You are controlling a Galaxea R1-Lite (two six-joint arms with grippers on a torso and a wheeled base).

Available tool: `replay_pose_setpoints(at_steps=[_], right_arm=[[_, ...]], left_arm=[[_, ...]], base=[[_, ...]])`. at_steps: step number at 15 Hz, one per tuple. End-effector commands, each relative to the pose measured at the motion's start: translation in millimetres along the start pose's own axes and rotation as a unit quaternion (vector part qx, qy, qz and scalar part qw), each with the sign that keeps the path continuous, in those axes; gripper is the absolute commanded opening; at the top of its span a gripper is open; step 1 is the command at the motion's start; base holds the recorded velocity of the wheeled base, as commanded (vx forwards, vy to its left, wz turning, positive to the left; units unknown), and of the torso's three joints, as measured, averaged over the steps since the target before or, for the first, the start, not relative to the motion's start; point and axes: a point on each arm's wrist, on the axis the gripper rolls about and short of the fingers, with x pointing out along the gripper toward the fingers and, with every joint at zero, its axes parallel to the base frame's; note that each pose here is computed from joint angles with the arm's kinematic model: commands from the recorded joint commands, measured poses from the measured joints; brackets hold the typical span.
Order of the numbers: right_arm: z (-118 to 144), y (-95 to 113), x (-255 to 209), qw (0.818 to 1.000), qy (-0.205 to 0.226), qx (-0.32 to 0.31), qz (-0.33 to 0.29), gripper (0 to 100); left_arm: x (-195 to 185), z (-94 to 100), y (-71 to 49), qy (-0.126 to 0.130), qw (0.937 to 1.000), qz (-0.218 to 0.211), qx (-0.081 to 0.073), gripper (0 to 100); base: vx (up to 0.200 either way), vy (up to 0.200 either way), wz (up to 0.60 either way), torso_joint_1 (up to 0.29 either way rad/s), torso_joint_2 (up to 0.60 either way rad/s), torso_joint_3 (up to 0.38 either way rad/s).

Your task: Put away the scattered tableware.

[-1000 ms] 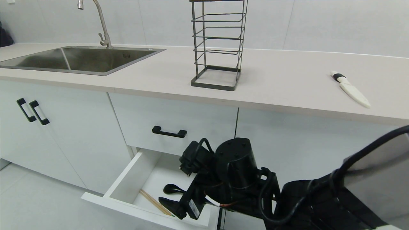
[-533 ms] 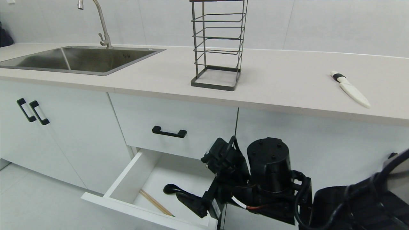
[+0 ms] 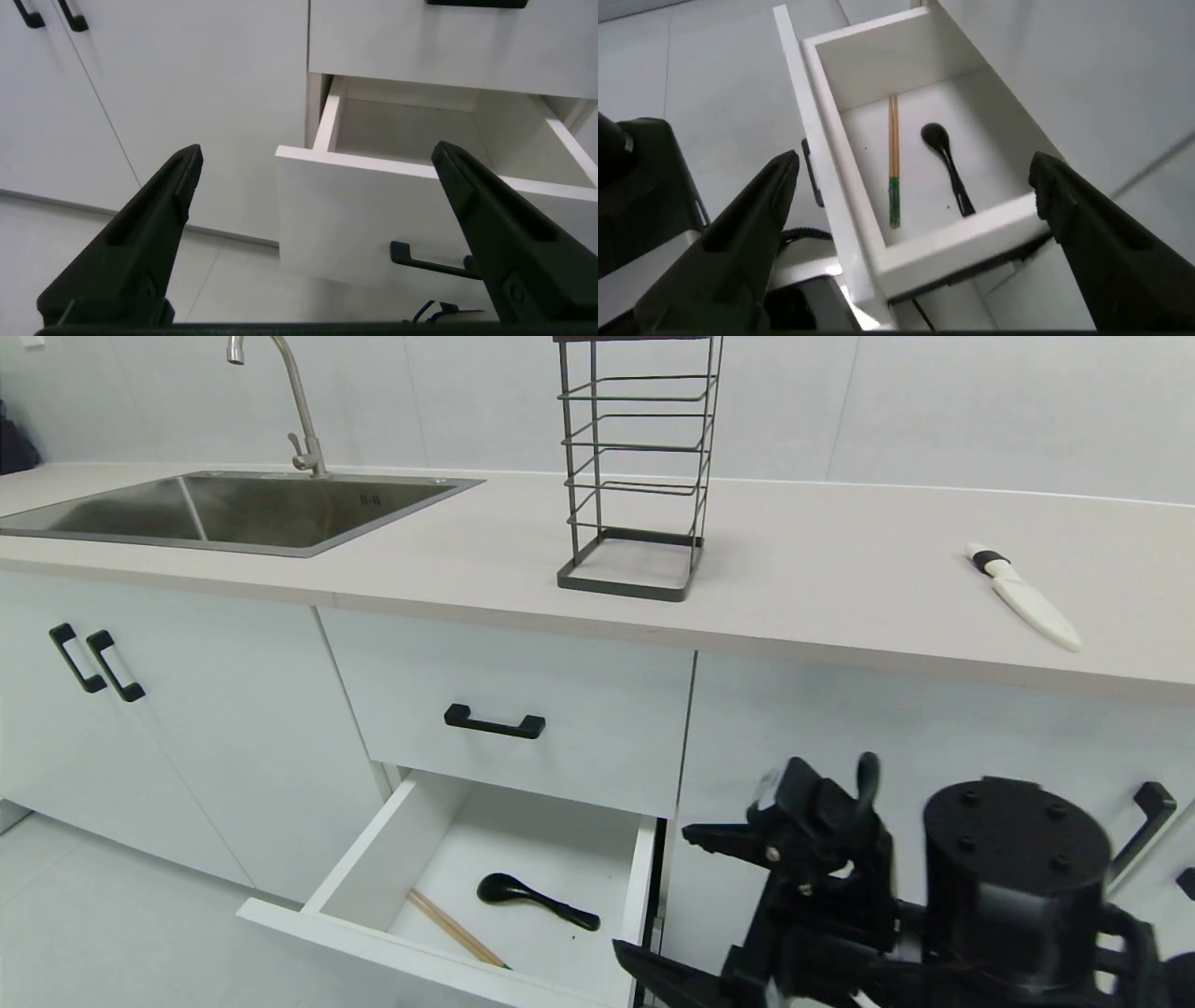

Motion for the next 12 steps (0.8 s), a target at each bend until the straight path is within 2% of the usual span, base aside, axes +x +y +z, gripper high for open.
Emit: replay_pose_setpoints(at_steps=[1, 4, 6, 10, 12], right_arm=[[-4, -11, -47, 0.999, -0.017, 0.011, -0.029, 100], [-15, -26, -87, 0.996, -0.019, 0.029, -0.080, 100], [-20, -26, -106, 0.995, -0.030, 0.032, -0.089, 100], [-24, -23, -154, 0.987, -0.103, 0.026, -0.124, 100], [-39, -20, -187, 0.972, -0.138, 0.008, -0.188, 100]], left_arm=[[0, 0.1, 0.0, 0.001, 1.0000, 0.000, 0.000, 100], [0, 0.1, 0.0, 0.001, 1.0000, 0.000, 0.000, 100], [0, 0.1, 0.0, 0.001, 1.0000, 0.000, 0.000, 100], [0, 0.1, 0.0, 0.001, 1.0000, 0.000, 0.000, 100], [0, 0.1, 0.0, 0.001, 1.0000, 0.000, 0.000, 100]], base=[[0.000, 0.000, 0.00, 0.000, 0.00, 0.000], [0.000, 0.000, 0.00, 0.000, 0.00, 0.000], [0.000, 0.000, 0.00, 0.000, 0.00, 0.000], [0.000, 0.000, 0.00, 0.000, 0.00, 0.000], [0.000, 0.000, 0.00, 0.000, 0.00, 0.000]])
